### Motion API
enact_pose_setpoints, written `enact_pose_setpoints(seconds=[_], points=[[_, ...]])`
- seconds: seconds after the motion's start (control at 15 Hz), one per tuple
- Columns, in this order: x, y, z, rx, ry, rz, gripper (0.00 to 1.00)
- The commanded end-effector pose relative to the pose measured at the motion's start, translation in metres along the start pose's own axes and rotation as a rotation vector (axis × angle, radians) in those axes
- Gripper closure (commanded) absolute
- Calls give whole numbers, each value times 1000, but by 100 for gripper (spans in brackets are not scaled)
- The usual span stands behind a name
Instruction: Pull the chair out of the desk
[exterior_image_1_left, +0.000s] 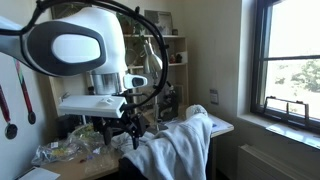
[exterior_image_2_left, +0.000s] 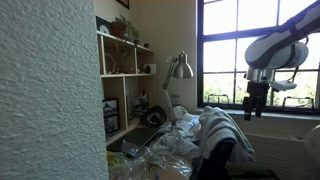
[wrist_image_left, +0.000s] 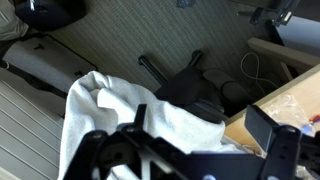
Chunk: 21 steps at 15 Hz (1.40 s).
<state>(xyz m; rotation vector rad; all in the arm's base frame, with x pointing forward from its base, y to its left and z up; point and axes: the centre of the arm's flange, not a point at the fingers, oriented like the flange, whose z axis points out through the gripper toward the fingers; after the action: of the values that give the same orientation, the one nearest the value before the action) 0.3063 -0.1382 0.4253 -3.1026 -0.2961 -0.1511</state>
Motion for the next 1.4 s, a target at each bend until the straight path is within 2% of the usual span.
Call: enact_pose_setpoints(seconds=[0.0,0.2,0.53,0.93,1.33], points=[[33,8,2,15,49,153,0],[56,19,13,22,90,292,0],[106,34,46,-30,114,451,0],[154,43,85,-60,90,503,0],[174,65,128,-70,39,525,0]])
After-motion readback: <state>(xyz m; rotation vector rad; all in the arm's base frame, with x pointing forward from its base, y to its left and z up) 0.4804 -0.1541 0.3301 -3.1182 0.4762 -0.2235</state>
